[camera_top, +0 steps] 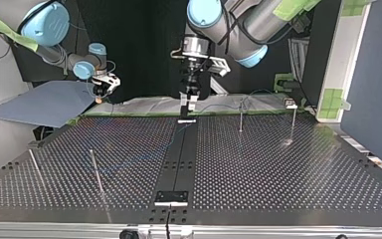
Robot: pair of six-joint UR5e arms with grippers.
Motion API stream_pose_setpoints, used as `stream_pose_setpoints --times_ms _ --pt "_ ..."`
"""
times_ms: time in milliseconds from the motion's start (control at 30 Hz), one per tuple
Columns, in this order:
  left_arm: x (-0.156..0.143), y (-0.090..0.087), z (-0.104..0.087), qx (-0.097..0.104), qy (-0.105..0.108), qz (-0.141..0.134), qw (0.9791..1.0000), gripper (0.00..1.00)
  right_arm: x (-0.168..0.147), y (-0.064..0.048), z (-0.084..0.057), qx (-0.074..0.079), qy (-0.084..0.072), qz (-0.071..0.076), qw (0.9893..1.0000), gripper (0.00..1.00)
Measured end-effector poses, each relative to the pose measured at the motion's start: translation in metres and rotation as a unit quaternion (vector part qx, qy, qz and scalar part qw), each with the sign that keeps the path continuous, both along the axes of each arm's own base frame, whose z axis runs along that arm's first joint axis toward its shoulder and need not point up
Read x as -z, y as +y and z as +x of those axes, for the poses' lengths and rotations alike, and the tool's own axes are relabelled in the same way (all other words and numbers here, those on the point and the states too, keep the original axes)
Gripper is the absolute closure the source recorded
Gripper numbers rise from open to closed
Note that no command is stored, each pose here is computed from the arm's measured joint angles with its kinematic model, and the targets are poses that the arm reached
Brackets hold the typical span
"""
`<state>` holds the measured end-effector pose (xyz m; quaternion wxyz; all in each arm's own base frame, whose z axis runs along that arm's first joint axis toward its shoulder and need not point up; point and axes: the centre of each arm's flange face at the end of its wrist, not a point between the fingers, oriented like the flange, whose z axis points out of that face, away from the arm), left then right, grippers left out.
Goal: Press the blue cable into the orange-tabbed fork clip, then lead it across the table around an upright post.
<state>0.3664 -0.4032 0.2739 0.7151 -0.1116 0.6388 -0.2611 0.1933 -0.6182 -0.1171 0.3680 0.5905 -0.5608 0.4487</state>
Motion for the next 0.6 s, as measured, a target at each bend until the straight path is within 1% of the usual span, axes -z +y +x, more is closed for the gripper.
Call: stream_pose_setpoints --times_ms 133,233,433,600 --pt "0.025 0.004 -0.003 0.015 0.009 0.001 0.9998 0.0 0.0 0.0 0.0 0.0 0.0 0.0 1.0 1.0" --pt "0.037 0.008 -0.008 0.025 0.011 -0.003 0.9996 0.0 0.0 0.0 0.001 0.0 0.0 0.0 1.0 1.0" --pt "0.055 0.015 -0.02 0.046 0.014 -0.022 0.9986 0.0 0.0 0.0 0.001 -0.001 0.0 0.0 1.0 1.0" --pt "0.069 0.023 -0.029 0.053 0.018 -0.03 0.998 0.0 0.0 0.0 0.001 -0.001 0.0 -0.001 1.0 1.0"
